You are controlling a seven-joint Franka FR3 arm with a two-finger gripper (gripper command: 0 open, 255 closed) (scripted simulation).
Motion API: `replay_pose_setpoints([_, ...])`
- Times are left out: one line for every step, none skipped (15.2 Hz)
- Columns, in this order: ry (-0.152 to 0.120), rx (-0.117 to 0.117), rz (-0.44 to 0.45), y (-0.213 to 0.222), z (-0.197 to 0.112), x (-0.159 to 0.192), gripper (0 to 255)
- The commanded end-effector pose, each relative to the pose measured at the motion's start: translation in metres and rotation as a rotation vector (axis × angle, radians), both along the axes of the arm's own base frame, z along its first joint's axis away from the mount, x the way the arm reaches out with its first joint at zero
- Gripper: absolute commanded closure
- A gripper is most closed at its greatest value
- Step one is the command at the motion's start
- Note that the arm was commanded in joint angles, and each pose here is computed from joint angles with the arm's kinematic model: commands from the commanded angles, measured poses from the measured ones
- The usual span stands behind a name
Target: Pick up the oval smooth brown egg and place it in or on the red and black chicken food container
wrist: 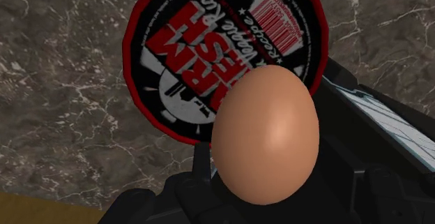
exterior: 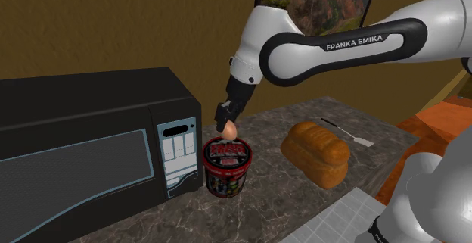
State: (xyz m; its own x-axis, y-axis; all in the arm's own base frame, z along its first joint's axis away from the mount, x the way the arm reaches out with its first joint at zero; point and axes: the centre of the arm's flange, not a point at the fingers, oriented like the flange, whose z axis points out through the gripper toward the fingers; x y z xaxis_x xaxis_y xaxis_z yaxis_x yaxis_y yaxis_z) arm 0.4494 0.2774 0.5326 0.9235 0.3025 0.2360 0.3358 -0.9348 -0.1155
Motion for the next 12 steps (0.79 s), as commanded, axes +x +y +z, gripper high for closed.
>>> replay_pose_setpoints([-0.001, 0.0, 0.0, -0.001, -0.01, 0.0, 255])
replay_pose_setpoints([-0.001, 0.0, 0.0, -0.001, -0.015, 0.0, 255])
replay_pose_setpoints([-0.001, 0.0, 0.0, -0.001, -0.02, 0.0, 255])
replay_pose_setpoints([-0.001, 0.0, 0.0, -0.001, -0.026, 0.0, 255])
replay_pose_setpoints([-0.001, 0.0, 0.0, -0.001, -0.031, 0.0, 255])
replay_pose_setpoints([-0.001, 0.0, 0.0, -0.001, -0.036, 0.0, 255])
replay_pose_setpoints([-0.001, 0.0, 0.0, -0.001, -0.042, 0.0, 255])
replay_pose_setpoints([-0.001, 0.0, 0.0, -0.001, -0.047, 0.0, 255])
replay_pose_setpoints([-0.001, 0.0, 0.0, -0.001, -0.05, 0.0, 255])
replay_pose_setpoints([-0.001, 0.0, 0.0, -0.001, -0.05, 0.0, 255])
replay_pose_setpoints([-0.001, 0.0, 0.0, -0.001, -0.05, 0.0, 255])
replay_pose_setpoints([-0.001, 0.0, 0.0, -0.001, -0.05, 0.0, 255])
